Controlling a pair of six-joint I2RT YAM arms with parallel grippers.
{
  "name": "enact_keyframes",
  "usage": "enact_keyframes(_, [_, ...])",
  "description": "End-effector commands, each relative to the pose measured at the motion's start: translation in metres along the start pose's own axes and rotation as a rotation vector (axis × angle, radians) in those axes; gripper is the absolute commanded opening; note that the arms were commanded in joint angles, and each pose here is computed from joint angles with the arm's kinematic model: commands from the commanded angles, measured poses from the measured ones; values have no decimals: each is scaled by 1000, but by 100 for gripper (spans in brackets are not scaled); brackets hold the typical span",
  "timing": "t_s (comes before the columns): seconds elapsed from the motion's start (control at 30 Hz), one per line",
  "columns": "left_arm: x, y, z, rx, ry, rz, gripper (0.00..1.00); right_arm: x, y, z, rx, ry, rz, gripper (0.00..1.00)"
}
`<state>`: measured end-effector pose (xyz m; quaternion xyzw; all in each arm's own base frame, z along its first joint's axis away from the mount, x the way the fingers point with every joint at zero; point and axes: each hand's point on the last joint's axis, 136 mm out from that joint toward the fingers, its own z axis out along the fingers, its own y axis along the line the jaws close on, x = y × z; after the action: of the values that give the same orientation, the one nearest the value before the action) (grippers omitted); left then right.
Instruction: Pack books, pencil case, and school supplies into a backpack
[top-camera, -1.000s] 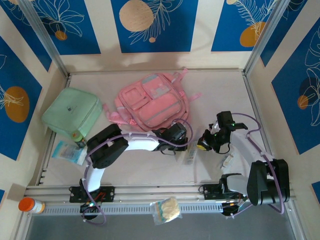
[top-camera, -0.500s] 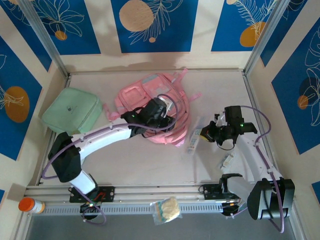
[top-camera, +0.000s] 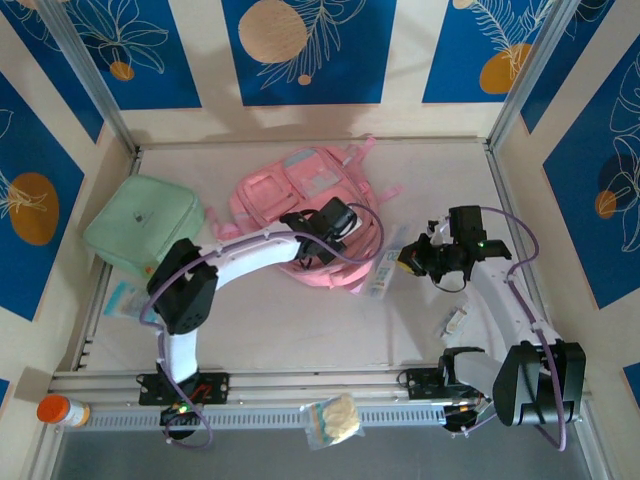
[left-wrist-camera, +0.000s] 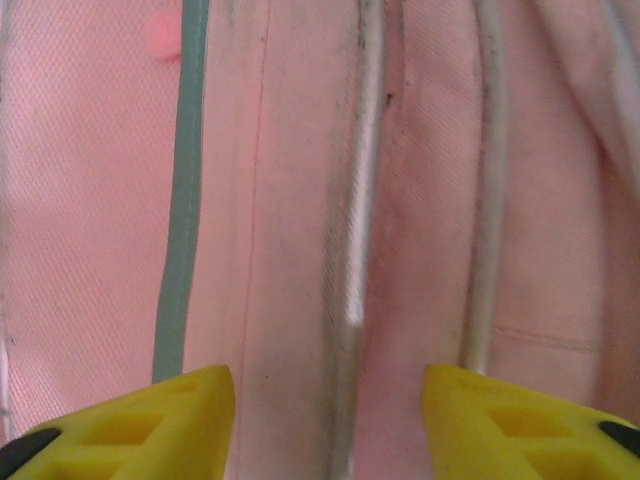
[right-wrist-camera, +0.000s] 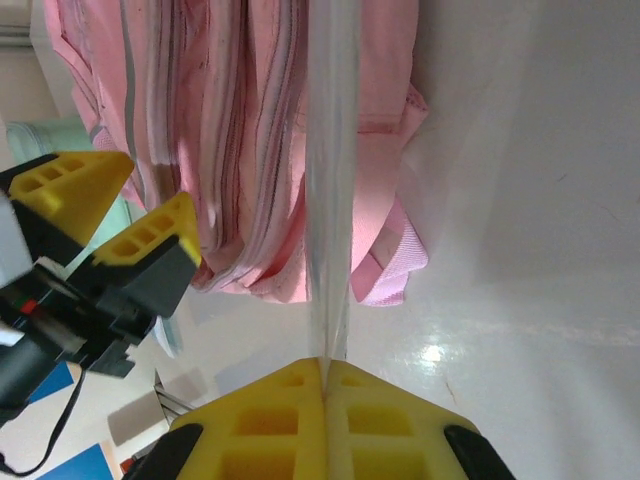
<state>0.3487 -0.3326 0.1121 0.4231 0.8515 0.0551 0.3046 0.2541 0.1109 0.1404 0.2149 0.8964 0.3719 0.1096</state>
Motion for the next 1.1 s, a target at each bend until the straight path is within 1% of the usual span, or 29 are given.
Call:
enact_keyframes(0.0, [-4, 25, 6, -76, 19, 8, 40, -5, 15, -4, -54, 4, -14, 0])
enact_keyframes(0.07, [-4, 29, 10, -70, 15, -4, 28, -5, 14, -4, -51, 6, -13, 0])
enact_keyframes(0.13, [-5, 32, 9, -70, 6, -10, 13, -5, 14, -4, -52, 5, -17, 0])
enact_keyframes(0.17, [-6, 35, 8, -73, 0, -15, 8, -5, 13, -4, -50, 5, -19, 0])
enact_keyframes(0.23, [-8, 41, 4, -77, -10, -27, 1, -5, 13, -5, -45, 4, -23, 0])
enact_keyframes(0.37, [-14, 50, -17, -70, -45, -69, 0, -4, 18, -8, -53, 15, -41, 0])
enact_keyframes(0.57, [-33, 68, -72, -51, -113, -206, 0, 0, 41, -14, -123, 46, -74, 0])
enact_keyframes(0.67, [-45, 76, -99, -34, -157, -299, 0, 2, 54, -9, -139, 59, -106, 0])
enact_keyframes(0.83, [-65, 82, -135, 33, -221, -466, 0, -8, 79, 18, -183, 64, -118, 0])
enact_keyframes(0.93, [-75, 81, -149, 85, -258, -553, 0, -17, 107, 39, -218, 55, -162, 0])
enact_keyframes(1.0, [-80, 79, -153, 112, -269, -593, 0, -26, 118, 56, -197, 9, -197, 0])
enact_keyframes(1.07, [-82, 81, -157, 114, -275, -626, 0, -36, 127, 73, -223, -16, -197, 0])
